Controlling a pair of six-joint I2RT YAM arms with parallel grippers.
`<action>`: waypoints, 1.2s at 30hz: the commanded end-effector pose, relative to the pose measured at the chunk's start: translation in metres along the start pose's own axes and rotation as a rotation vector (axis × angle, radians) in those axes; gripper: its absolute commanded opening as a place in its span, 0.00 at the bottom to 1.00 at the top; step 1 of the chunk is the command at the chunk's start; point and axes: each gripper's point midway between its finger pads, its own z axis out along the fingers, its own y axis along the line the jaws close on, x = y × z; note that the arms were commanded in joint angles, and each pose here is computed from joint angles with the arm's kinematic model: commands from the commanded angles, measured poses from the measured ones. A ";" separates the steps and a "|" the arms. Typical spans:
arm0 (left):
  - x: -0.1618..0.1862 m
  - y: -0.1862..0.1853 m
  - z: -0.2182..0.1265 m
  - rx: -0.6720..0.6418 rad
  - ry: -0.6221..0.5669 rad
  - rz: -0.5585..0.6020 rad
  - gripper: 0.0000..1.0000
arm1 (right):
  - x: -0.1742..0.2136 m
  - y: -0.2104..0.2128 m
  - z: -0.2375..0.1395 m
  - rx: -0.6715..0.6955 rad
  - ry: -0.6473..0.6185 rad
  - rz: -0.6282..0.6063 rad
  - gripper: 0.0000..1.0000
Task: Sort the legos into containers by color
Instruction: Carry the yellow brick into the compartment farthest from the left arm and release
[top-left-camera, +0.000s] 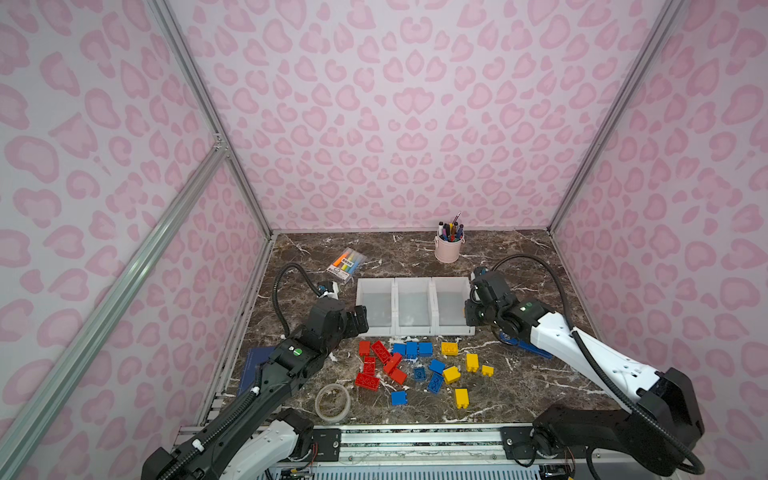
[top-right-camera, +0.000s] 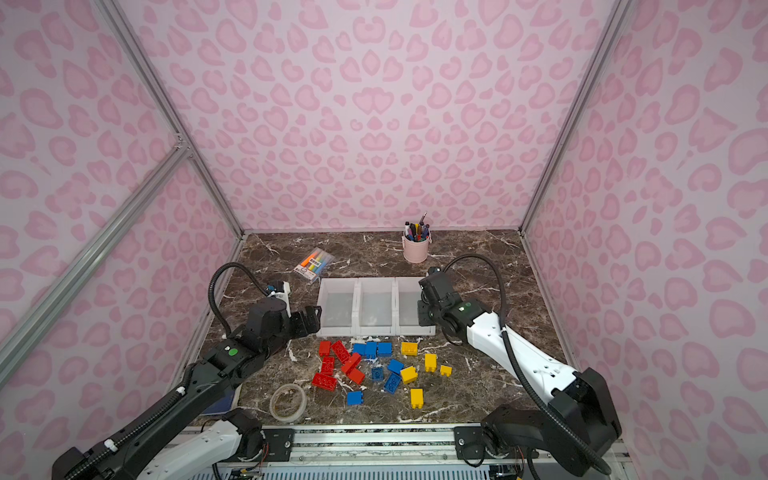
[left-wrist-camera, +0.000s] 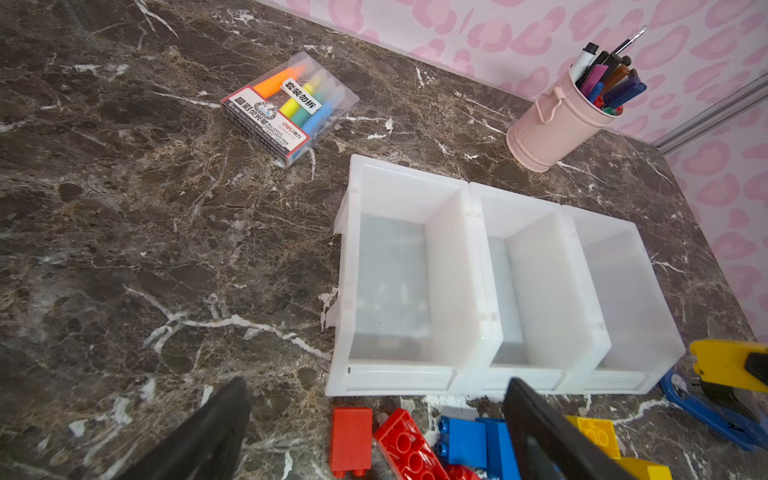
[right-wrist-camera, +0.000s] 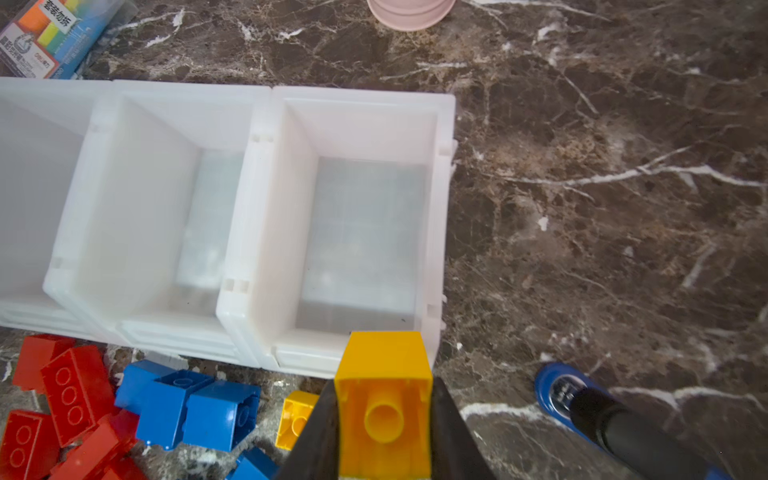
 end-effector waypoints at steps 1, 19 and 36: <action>0.004 0.001 -0.004 0.006 0.017 -0.023 0.97 | -0.015 0.009 0.015 -0.023 0.023 -0.048 0.27; 0.034 0.002 -0.006 0.041 0.089 -0.046 0.98 | -0.008 0.017 0.056 -0.036 0.085 -0.028 0.49; 0.060 -0.021 -0.003 0.115 0.180 0.038 0.97 | -0.002 0.010 0.028 -0.044 0.061 -0.008 0.52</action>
